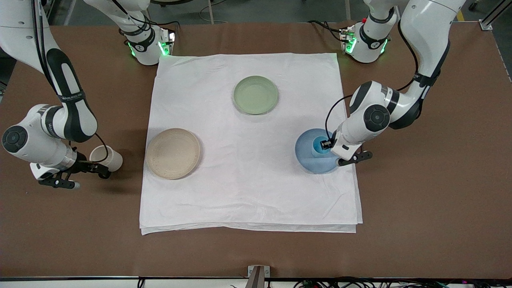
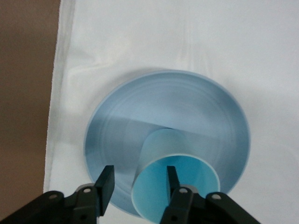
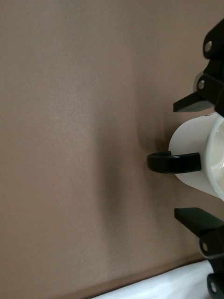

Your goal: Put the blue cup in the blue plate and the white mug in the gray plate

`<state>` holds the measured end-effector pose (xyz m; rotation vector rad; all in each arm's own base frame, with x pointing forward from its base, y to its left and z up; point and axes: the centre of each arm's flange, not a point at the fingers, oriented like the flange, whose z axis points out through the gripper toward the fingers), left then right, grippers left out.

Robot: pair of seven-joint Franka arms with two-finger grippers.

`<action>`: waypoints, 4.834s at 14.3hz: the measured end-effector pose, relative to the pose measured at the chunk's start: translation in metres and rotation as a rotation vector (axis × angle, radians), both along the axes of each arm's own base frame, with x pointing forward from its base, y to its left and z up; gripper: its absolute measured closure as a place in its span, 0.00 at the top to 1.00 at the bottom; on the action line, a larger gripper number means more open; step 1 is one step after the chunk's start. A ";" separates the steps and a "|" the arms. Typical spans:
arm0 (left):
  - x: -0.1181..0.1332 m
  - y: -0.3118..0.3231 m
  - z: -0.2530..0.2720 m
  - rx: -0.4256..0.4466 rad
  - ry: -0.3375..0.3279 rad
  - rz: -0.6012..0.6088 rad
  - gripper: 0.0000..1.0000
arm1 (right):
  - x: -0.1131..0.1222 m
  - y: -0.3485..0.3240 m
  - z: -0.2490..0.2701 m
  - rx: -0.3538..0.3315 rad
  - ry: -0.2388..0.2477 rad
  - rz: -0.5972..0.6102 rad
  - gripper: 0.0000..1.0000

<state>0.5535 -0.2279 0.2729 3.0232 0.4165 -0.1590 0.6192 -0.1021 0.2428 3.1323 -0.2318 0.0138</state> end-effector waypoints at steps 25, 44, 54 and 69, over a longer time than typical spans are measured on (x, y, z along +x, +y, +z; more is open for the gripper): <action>-0.029 0.191 0.374 0.097 -0.054 -0.189 1.00 | 0.001 0.186 0.079 0.092 0.143 -0.018 0.19; -0.026 0.184 0.364 0.096 -0.043 -0.201 1.00 | -0.042 0.247 -0.002 0.072 0.063 -0.055 0.37; -0.025 0.184 0.364 0.096 -0.047 -0.202 1.00 | 0.004 0.203 0.158 0.087 0.129 -0.043 1.00; -0.023 0.196 0.364 0.093 -0.050 -0.216 1.00 | -0.013 0.055 0.290 0.046 0.161 0.023 1.00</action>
